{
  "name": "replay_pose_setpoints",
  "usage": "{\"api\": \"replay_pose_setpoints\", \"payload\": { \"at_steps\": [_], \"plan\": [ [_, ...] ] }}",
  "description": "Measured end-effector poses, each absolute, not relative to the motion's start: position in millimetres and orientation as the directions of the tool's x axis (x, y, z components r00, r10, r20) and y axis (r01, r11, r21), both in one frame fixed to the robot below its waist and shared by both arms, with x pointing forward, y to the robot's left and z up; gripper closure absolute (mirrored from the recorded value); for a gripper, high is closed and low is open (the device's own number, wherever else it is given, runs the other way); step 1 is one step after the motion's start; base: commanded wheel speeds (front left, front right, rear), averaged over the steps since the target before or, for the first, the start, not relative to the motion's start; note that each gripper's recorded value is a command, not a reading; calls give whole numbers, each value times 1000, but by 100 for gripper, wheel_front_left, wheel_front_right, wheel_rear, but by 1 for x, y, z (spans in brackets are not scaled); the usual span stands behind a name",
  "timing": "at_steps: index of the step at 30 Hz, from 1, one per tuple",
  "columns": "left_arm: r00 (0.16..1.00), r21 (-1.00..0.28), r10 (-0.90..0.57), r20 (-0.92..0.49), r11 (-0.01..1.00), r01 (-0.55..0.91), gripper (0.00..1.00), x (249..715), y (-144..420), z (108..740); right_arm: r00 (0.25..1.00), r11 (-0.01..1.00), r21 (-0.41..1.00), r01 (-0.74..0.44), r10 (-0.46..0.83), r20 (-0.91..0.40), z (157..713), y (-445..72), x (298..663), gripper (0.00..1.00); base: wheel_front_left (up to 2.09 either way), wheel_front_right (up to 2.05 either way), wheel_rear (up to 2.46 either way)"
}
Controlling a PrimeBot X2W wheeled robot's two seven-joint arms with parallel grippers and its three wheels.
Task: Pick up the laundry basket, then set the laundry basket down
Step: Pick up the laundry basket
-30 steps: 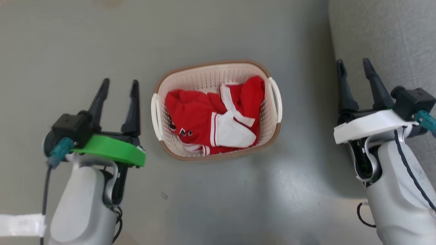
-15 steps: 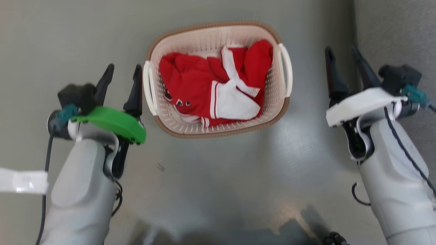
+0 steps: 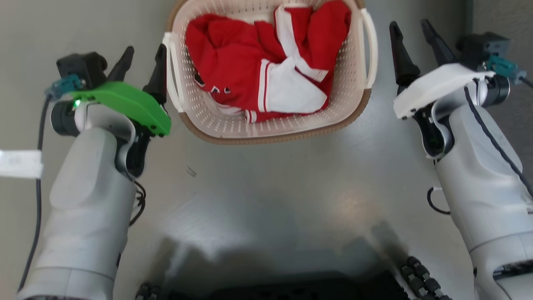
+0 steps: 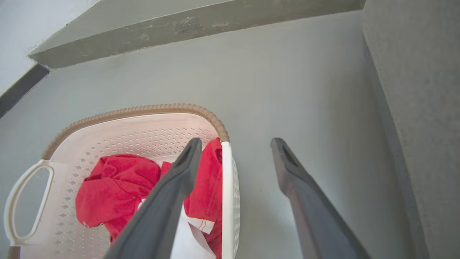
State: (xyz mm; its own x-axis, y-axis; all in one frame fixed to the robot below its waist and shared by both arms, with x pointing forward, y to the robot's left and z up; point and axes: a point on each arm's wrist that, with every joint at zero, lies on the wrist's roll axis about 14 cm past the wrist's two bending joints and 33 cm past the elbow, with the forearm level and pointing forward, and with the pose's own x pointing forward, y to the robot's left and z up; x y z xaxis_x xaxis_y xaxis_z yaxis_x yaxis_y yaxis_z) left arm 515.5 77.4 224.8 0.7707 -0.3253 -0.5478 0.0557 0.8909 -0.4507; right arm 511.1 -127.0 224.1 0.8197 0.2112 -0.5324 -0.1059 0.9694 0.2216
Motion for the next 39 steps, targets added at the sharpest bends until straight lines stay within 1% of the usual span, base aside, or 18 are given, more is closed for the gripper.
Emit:
{"api": "replay_pose_setpoints", "payload": {
  "at_steps": [7, 10, 15, 19, 25, 32, 33, 34, 35, 36, 37, 38, 39],
  "plan": [
    [721, -448, -331, -608, 893, 33, 0, 517, 76, 191, 744, 967, 231, -109, 234, -626, 181, -120, 501, 0, 0, 0, 0],
    [684, -447, -348, -641, 894, 36, 0, 511, 71, 177, 715, 964, 243, -111, 248, -654, 167, -115, 497, 0, 0, 0, 0],
    [616, -437, -372, -694, 898, 50, 0, 494, 65, 157, 683, 959, 253, -126, 269, -679, 151, -105, 496, 0, 0, 0, 0],
    [595, -437, -374, -711, 899, 42, 0, 496, 65, 147, 646, 957, 257, -137, 283, -709, 138, -100, 493, 0, 0, 0, 0],
    [575, -434, -380, -725, 900, 47, 0, 500, 62, 137, 635, 951, 262, -167, 306, -709, 130, -93, 502, 0, 0, 0, 0],
    [536, -438, -387, -750, 898, 36, 0, 491, 59, 124, 603, 952, 260, -158, 302, -739, 117, -94, 496, 0, 0, 0, 0],
    [535, -438, -388, -751, 898, 37, 0, 491, 59, 124, 602, 953, 262, -156, 301, -739, 116, -94, 496, 2, 0, 0, 0],
    [534, -438, -390, -750, 898, 40, 0, 491, 58, 124, 600, 953, 263, -152, 300, -741, 115, -94, 496, 28, 0, 0, 0],
    [532, -438, -392, -750, 898, 44, 11, 491, 58, 124, 597, 953, 263, -151, 300, -744, 114, -94, 495, 74, 0, 0, 0],
    [532, -439, -394, -750, 897, 45, 31, 492, 57, 124, 595, 953, 263, -150, 299, -746, 114, -94, 495, 96, 0, 0, 0],
    [532, -440, -395, -749, 897, 46, 62, 492, 57, 124, 594, 953, 264, -149, 299, -747, 113, -94, 496, 100, 0, 0, 0],
    [533, -440, -396, -748, 897, 49, 100, 493, 56, 124, 598, 953, 264, -151, 300, -743, 114, -93, 498, 100, 0, 0, 0],
    [532, -441, -398, -747, 896, 52, 100, 493, 55, 124, 601, 952, 263, -154, 302, -740, 115, -93, 500, 100, 0, 0, 0]
  ]
}}
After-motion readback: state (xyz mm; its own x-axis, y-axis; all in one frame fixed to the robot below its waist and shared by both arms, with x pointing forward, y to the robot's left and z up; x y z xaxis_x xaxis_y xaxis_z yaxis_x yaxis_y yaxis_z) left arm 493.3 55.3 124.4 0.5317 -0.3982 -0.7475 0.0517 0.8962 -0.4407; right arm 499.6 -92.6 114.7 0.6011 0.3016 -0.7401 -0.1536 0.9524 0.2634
